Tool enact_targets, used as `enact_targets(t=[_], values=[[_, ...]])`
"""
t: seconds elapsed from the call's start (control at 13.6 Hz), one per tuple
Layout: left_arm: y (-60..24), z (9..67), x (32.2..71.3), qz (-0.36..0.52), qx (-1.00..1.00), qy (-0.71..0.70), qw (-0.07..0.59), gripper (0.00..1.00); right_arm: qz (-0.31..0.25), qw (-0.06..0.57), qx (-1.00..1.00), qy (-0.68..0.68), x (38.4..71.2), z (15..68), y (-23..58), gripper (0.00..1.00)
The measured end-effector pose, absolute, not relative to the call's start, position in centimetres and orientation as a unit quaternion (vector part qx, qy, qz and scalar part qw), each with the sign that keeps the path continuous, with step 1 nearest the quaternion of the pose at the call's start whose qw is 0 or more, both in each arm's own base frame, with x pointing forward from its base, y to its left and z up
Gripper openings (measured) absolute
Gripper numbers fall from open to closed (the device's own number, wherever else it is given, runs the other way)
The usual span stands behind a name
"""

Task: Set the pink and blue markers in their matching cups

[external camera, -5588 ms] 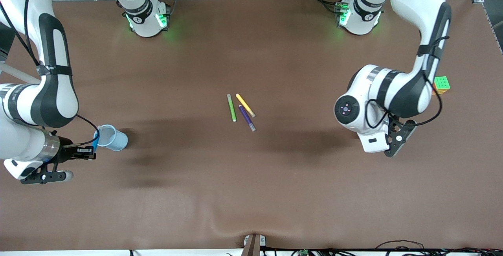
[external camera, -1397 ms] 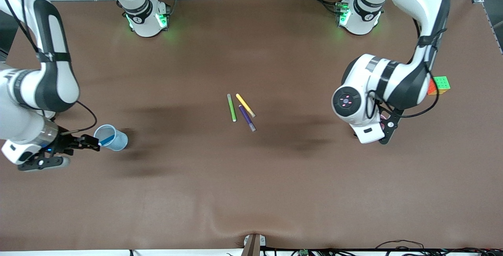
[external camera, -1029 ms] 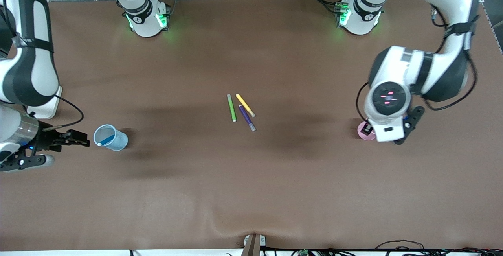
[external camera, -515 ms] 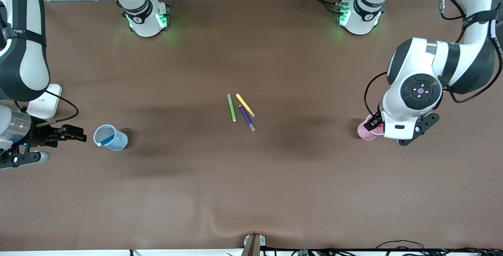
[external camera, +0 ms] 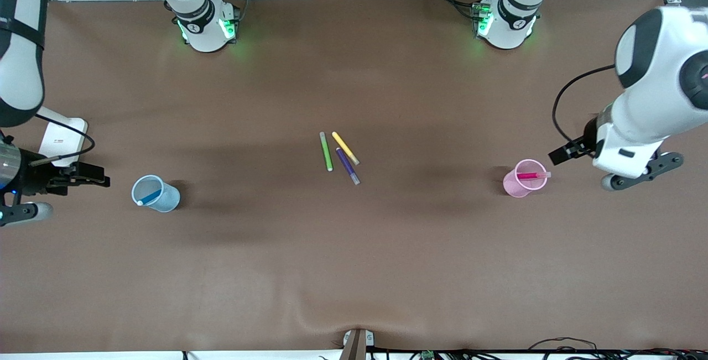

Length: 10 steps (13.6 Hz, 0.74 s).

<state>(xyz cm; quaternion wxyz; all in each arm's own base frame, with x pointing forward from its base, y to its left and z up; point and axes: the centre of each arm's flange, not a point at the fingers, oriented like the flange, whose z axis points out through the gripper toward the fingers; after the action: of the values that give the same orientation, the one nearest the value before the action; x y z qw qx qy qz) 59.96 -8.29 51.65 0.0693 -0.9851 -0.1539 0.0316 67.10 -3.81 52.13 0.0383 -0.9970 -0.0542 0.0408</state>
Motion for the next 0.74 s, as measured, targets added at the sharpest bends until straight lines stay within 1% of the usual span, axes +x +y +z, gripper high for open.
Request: enact_targets(t=[0.15, 0.29, 0.51, 0.74], values=[[-8.6, 53.4, 59.4, 0.021, -0.991, -0.112, 0.065, 1.00, 0.064, 0.038, -0.997, 0.002, 66.4, 52.6, -3.6, 1.00], [-8.1, 55.3, 58.7, 0.007, -0.994, -0.086, 0.062, 1.00, 0.075, 0.038, -0.996, 0.035, 65.0, 54.7, -3.3, 1.00], [-6.5, 58.2, 57.6, -0.008, -0.996, -0.076, 0.041, 1.00, 0.072, 0.038, -0.995, 0.065, 62.1, 59.3, -3.6, 1.00], [-4.5, 60.2, 56.4, -0.008, -0.996, -0.080, 0.027, 1.00, 0.062, 0.041, -0.994, 0.076, 59.8, 60.9, -3.9, 1.00]])
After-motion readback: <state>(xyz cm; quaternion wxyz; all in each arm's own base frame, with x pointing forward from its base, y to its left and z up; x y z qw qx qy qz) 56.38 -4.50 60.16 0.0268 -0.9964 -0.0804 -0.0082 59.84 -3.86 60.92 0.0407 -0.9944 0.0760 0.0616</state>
